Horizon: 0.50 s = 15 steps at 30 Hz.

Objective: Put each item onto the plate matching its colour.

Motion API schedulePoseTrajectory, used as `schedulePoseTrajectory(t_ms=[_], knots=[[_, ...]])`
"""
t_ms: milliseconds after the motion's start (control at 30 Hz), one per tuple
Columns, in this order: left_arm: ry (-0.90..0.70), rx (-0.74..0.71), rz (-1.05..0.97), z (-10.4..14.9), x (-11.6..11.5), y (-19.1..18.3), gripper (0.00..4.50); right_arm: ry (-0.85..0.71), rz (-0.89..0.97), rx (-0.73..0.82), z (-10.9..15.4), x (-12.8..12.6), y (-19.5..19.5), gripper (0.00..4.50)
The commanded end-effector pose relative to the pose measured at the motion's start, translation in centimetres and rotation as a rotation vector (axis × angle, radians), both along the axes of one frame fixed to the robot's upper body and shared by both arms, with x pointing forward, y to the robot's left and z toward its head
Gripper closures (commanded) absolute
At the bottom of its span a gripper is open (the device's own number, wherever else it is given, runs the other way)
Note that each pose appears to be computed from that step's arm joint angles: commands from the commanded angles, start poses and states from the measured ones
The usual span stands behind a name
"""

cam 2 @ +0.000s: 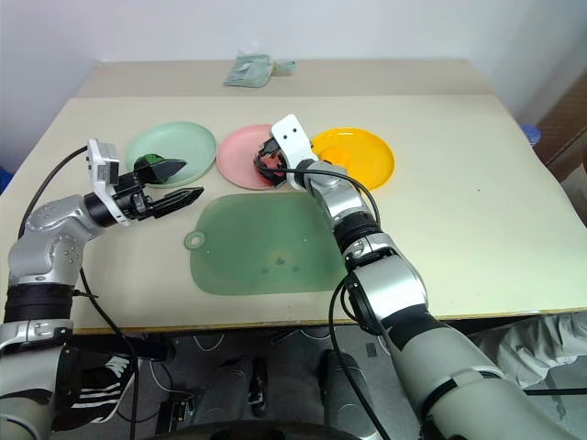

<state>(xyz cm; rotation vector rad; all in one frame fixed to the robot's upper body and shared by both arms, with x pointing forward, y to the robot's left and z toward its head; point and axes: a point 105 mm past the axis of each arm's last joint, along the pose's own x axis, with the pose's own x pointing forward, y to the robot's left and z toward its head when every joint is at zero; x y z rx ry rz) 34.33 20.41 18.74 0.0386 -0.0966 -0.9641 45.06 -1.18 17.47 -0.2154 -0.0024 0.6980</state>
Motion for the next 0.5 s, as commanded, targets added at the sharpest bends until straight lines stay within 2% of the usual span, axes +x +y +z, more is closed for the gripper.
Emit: schedulePoseTrajectory(t_ms=[33, 133, 200, 300, 367, 433, 500], knots=[[-0.058, -0.016, -0.011, 1.7, -0.6, 0.0, 0.00, -0.139, 0.103, 0.242, 7.3, -1.3, -0.9, 0.09], [-0.090, -0.031, -0.054, 2.4, -1.6, -0.2, 0.00, -0.283, 0.236, 0.373, 11.5, -5.4, -3.7, 0.09], [-0.093, -0.032, -0.084, 2.5, -2.1, -0.1, 0.00, -0.337, 0.289, 0.347, 11.8, -8.7, -6.6, 0.09], [-0.105, -0.004, -0.125, 2.3, -2.5, -0.5, 0.00, -0.264, 0.384, 0.115, 7.6, -13.1, -8.9, 0.09], [-0.095, 0.044, -0.172, 1.2, -2.9, -1.4, 0.00, -0.173, 0.495, -0.147, 3.0, -17.2, -10.3, 0.09], [-0.069, 0.070, -0.237, -0.2, -3.6, -2.1, 0.00, -0.074, 0.529, -0.205, 1.0, -19.5, -11.2, 0.09], [-0.045, 0.079, -0.277, -1.2, -3.9, -2.0, 0.00, -0.059, 0.472, -0.197, 1.0, -20.2, -12.3, 0.09]])
